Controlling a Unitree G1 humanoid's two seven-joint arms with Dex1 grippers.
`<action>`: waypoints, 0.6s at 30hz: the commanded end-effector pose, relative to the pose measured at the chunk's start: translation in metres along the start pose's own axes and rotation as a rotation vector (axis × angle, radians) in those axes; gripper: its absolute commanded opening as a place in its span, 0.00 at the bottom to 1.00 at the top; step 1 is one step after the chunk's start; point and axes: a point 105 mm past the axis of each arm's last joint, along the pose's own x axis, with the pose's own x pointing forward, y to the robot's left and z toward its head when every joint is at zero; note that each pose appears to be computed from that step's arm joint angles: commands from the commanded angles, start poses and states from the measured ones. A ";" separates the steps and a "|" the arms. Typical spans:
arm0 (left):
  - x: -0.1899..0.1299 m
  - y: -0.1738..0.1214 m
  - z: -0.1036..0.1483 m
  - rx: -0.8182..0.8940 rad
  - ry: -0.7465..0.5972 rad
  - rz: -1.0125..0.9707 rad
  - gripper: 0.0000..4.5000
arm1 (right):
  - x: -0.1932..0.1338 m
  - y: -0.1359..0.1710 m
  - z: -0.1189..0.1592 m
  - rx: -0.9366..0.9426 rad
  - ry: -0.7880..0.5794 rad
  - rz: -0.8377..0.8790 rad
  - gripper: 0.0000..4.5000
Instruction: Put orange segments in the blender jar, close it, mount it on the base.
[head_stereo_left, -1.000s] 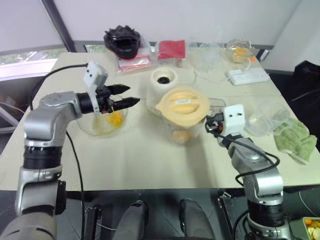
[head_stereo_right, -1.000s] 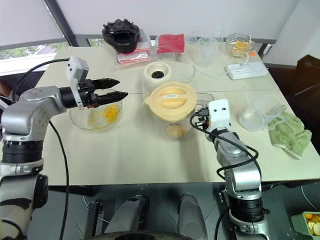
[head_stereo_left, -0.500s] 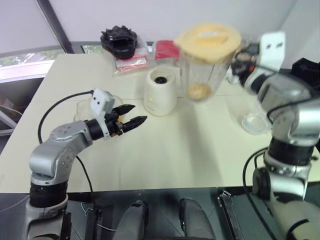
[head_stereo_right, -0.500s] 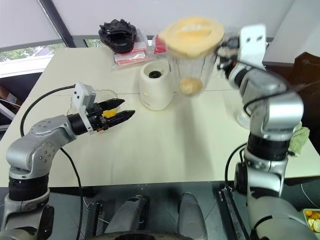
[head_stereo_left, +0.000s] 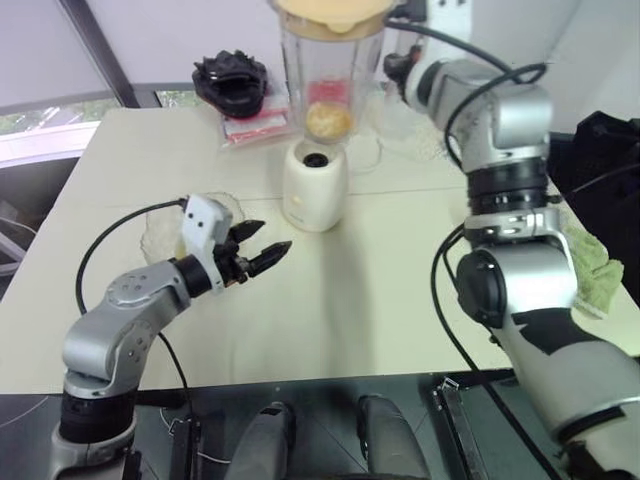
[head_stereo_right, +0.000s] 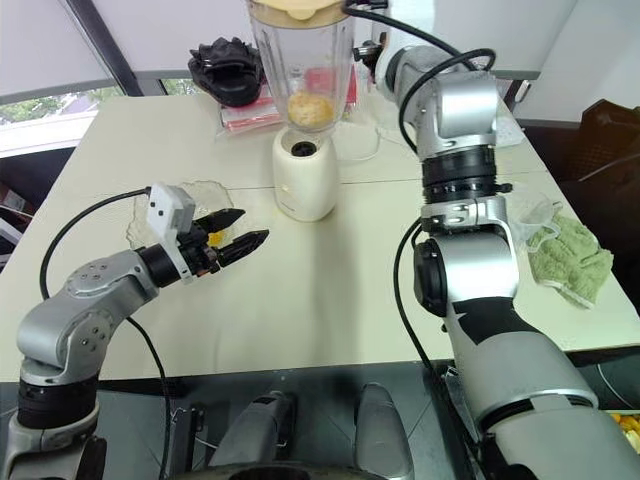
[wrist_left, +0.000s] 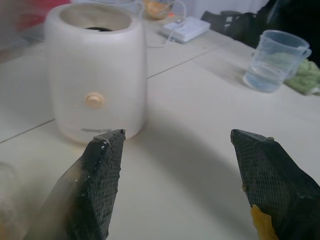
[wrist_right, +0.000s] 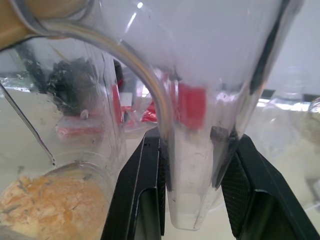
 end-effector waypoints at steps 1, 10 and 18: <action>-0.009 -0.002 0.016 0.068 -0.050 0.026 0.78 | -0.003 0.012 0.046 0.013 -0.157 0.009 0.20; -0.012 -0.001 0.016 0.081 -0.043 0.051 0.78 | 0.005 0.013 0.026 -0.002 -0.115 -0.006 0.20; -0.011 0.000 0.019 0.095 -0.031 0.045 0.78 | -0.009 0.016 0.013 0.004 -0.073 0.002 0.20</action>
